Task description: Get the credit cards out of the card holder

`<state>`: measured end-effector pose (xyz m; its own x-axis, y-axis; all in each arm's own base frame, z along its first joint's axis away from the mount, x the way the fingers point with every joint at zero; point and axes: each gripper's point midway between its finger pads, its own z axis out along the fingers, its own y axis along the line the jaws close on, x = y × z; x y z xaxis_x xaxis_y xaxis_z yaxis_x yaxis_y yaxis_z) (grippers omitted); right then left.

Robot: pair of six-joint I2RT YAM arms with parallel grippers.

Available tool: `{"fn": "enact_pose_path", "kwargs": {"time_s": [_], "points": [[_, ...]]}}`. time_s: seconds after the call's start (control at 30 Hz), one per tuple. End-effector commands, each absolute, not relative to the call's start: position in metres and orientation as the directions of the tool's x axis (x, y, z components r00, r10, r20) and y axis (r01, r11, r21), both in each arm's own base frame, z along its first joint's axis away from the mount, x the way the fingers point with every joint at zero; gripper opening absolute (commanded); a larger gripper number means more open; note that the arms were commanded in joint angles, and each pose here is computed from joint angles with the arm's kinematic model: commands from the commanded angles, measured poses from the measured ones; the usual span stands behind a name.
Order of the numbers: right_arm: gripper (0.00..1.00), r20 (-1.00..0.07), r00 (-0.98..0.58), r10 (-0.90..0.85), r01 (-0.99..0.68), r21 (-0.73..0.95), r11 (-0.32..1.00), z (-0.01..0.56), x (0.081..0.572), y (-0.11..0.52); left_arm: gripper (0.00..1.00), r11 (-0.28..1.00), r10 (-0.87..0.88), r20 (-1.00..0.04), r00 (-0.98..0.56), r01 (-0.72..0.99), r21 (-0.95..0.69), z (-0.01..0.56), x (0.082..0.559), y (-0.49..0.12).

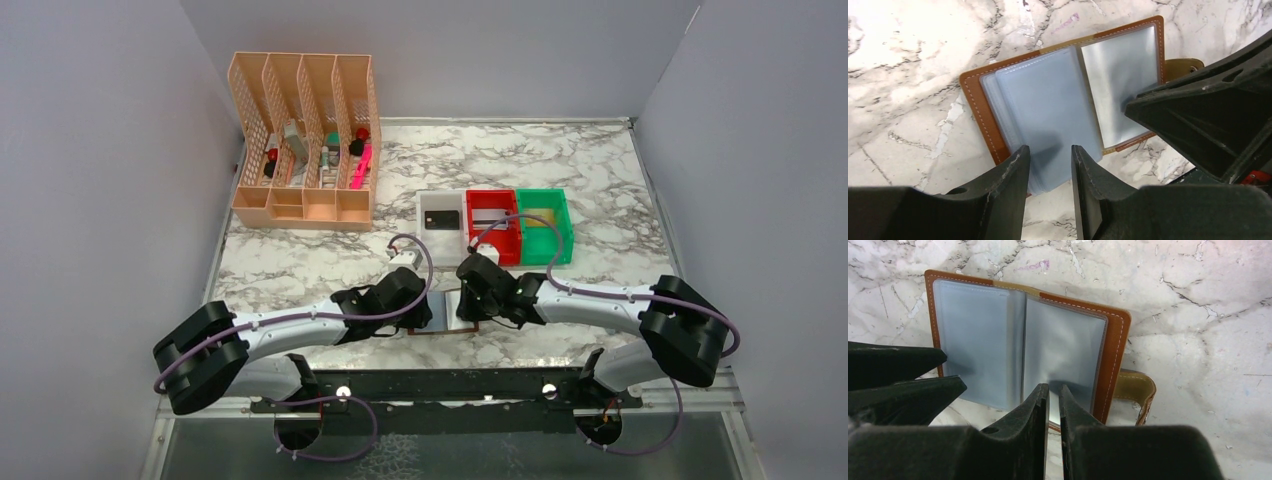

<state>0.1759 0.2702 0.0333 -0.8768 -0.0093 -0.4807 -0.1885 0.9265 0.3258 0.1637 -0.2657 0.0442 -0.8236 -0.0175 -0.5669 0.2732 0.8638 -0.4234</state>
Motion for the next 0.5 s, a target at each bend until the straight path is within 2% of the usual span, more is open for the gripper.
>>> {"fn": "enact_pose_path", "kwargs": {"time_s": [0.0,0.47], "points": [[0.18,-0.474,-0.880,-0.024,-0.211,0.344,0.915,0.034,0.176,0.278,0.40,0.876,-0.041,-0.594,-0.804,0.257,-0.408,0.055,0.171,-0.262],[0.19,-0.461,-0.887,-0.032,-0.213,0.348,0.913,0.027,0.173,0.278,0.39,0.836,-0.016,-0.574,-0.818,0.305,-0.457,0.057,0.169,-0.285]]}}
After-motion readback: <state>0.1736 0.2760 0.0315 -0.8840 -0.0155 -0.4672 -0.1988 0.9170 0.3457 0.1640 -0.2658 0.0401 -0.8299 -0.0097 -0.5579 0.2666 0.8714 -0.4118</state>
